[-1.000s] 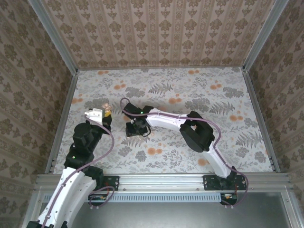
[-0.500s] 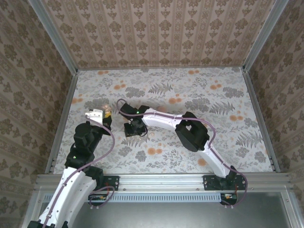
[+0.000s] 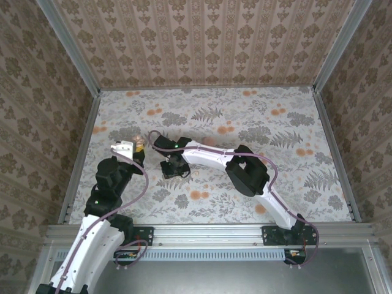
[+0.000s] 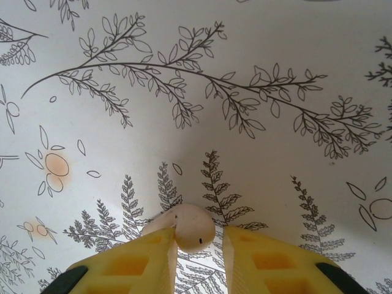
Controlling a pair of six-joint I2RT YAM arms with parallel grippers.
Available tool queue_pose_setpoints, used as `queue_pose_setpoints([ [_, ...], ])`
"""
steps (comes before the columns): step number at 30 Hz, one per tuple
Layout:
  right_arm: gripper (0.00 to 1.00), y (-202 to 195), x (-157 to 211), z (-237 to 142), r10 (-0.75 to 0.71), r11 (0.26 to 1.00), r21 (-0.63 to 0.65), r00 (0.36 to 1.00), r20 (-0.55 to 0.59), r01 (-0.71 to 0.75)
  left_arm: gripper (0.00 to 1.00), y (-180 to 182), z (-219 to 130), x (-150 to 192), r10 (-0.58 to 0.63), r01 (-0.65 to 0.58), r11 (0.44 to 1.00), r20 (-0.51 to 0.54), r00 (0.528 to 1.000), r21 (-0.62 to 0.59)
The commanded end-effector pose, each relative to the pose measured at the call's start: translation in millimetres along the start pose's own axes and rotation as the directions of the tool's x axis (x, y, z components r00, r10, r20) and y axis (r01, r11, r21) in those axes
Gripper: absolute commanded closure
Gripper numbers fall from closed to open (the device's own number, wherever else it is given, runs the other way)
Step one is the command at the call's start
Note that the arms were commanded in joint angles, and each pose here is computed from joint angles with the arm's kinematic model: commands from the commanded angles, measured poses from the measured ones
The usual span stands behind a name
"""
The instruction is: Insert the wireless bluetooth earbuds into the charging case
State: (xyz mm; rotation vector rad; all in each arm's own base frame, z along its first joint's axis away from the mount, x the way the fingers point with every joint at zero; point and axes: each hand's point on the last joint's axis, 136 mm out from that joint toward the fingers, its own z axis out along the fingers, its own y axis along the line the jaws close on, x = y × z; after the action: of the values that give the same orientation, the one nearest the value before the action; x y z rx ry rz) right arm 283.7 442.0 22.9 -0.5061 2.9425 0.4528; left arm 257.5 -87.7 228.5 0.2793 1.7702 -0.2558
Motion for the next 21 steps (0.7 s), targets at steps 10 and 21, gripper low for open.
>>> queue_pose_setpoints([
  [10,0.70,-5,0,12,-0.103,0.993,0.053,0.993,-0.065,0.106,1.00,-1,0,-2,-0.018,0.018,1.000,0.002,1.000,0.011],
  [21,0.77,-17,15,15,-0.105,0.990,0.086,0.988,-0.112,0.115,1.00,-1,1,-2,-0.021,0.021,1.000,-0.002,1.000,0.014],
])
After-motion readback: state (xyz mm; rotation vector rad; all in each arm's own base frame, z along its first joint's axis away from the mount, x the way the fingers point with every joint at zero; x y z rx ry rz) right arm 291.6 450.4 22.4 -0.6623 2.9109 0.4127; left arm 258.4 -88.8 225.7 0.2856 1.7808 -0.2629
